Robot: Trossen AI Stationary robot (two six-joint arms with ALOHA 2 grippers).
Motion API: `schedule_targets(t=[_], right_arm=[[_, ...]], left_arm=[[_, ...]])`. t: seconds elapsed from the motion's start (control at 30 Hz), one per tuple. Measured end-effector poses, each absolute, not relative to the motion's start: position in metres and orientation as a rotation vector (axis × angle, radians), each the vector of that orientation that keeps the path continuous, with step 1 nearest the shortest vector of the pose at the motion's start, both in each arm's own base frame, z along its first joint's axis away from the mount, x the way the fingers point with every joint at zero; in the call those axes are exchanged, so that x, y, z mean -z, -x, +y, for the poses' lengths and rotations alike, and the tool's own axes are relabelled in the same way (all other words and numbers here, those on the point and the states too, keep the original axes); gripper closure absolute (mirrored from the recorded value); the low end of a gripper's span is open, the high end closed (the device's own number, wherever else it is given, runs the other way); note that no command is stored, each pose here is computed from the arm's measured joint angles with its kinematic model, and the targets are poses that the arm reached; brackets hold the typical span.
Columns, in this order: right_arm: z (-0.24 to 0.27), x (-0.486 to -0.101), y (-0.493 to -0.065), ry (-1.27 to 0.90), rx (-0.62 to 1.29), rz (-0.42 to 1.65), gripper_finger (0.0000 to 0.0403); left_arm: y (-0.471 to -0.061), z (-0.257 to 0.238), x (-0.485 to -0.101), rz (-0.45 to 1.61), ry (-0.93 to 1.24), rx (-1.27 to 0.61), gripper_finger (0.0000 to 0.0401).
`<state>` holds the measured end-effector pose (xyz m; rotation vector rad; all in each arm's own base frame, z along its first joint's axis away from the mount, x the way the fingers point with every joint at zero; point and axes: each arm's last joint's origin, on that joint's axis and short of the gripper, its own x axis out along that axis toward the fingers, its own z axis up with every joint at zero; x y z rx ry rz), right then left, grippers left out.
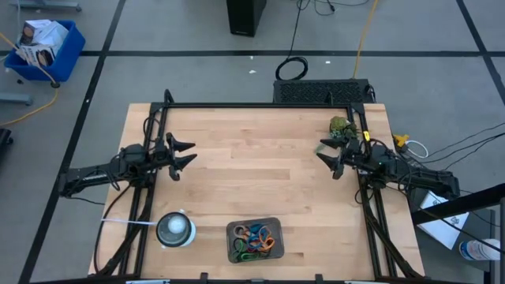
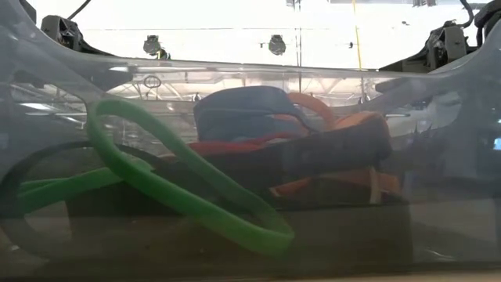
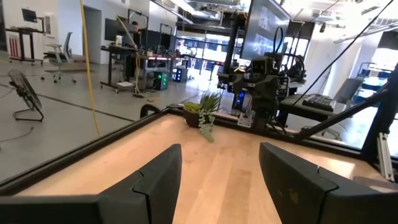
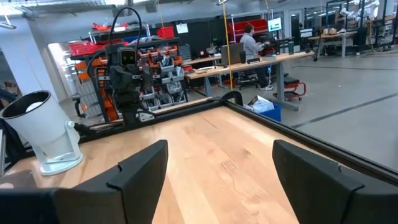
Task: Pick and place rubber bands into bin
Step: Return to Home Position
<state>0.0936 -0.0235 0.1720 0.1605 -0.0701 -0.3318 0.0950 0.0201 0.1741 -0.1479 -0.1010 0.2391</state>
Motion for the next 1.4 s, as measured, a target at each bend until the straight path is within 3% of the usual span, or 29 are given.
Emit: schedule_targets(t=[1.4], right_arm=[[-0.0235, -0.1713, -0.0937, -0.16, 0.333, -0.063, 0.0117]], left_arm=[[-0.095, 0.0201, -0.1741, -0.102, 0.155, -0.238, 0.0178]])
